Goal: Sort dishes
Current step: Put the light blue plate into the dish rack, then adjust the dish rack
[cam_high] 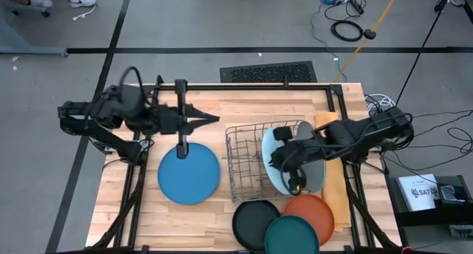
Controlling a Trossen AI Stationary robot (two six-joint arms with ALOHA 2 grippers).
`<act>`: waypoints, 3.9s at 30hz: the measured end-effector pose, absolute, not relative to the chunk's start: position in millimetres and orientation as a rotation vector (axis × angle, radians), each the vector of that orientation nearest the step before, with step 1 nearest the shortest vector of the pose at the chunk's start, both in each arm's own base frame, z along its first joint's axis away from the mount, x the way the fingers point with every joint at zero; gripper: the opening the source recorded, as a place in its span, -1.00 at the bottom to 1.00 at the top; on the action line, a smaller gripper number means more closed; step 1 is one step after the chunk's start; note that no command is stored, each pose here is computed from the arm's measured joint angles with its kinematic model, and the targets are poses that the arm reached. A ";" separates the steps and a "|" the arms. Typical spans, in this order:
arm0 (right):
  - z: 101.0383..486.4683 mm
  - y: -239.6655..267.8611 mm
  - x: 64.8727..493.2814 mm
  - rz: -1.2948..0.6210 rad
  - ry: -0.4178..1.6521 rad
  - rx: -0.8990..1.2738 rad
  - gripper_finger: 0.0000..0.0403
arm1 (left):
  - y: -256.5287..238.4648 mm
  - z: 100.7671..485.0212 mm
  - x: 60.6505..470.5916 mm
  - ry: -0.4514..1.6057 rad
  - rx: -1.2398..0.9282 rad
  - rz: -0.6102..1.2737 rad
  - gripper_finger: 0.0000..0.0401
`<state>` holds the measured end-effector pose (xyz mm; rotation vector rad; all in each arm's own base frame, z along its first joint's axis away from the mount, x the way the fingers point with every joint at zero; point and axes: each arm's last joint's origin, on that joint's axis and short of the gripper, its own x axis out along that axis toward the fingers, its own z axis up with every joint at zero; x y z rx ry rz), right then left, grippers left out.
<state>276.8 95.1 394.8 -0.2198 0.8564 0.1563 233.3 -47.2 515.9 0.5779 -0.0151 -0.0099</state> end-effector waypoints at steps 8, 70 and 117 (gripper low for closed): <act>386.1 95.5 324.4 0.159 0.914 -0.303 -0.99 | -49.3 503.7 243.3 0.074 0.597 -0.030 -1.00; 358.4 75.7 349.3 0.043 1.366 -0.325 -1.00 | -49.1 500.1 242.5 0.113 0.554 -0.038 -1.00; 479.3 65.6 256.2 -0.154 0.854 -0.302 -1.00 | -53.3 380.7 236.0 0.895 0.273 -0.061 -1.00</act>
